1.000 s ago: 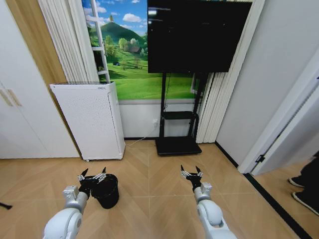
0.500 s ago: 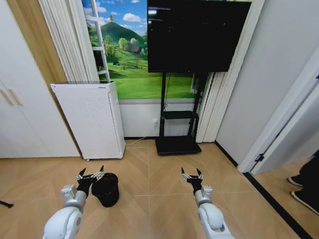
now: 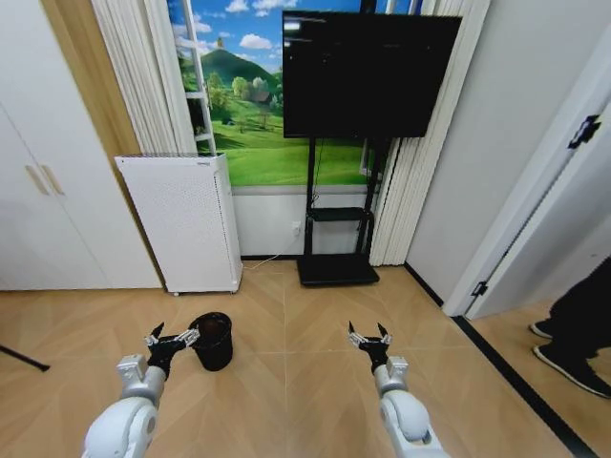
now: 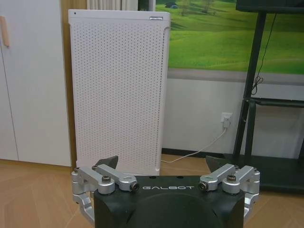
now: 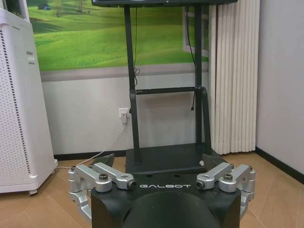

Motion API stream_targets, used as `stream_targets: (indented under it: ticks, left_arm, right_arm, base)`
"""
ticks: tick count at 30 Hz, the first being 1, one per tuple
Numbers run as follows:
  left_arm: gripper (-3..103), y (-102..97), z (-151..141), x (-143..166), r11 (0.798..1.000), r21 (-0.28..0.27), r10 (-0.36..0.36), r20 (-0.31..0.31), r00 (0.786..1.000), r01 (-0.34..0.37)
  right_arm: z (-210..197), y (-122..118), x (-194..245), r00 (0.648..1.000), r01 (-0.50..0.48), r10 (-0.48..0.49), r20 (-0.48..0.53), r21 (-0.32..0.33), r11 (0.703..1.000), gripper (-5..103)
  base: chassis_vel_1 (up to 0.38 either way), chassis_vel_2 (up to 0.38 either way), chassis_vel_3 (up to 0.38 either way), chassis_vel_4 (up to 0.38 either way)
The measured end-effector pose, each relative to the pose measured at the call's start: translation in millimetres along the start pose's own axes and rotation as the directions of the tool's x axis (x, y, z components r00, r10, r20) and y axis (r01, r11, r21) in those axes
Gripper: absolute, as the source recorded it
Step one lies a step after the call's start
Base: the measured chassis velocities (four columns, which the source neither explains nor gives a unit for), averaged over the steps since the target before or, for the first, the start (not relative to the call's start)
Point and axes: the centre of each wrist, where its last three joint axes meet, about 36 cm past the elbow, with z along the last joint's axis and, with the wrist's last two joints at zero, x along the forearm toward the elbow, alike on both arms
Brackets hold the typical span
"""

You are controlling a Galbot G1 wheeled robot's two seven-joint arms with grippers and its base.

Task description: Pick up the trash bin and place the garbage on the floor into it.

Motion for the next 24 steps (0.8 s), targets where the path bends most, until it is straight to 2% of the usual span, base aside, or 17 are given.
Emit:
stream_targets:
  ticks: [20,24]
  left_arm:
    - [100,-0.4,5.6,-2.0,1.000,0.013,-0.001,-0.005,1.000,0.001]
    - [100,-1.2,8.1,-0.2,1.000,0.020,-0.005,0.004,1.000,0.005]
  right_arm:
    - [7.6,-0.2,-0.1,1.000,-0.003,0.003,0.002,0.014,1.000,100]
    - [11.2,1.6,1.2,1.000,0.007,-0.007,0.002,0.010,1.000,100]
  base:
    - [0.351,-0.352,-0.365,0.353]
    - [0.247,-0.206,-0.247,0.248]
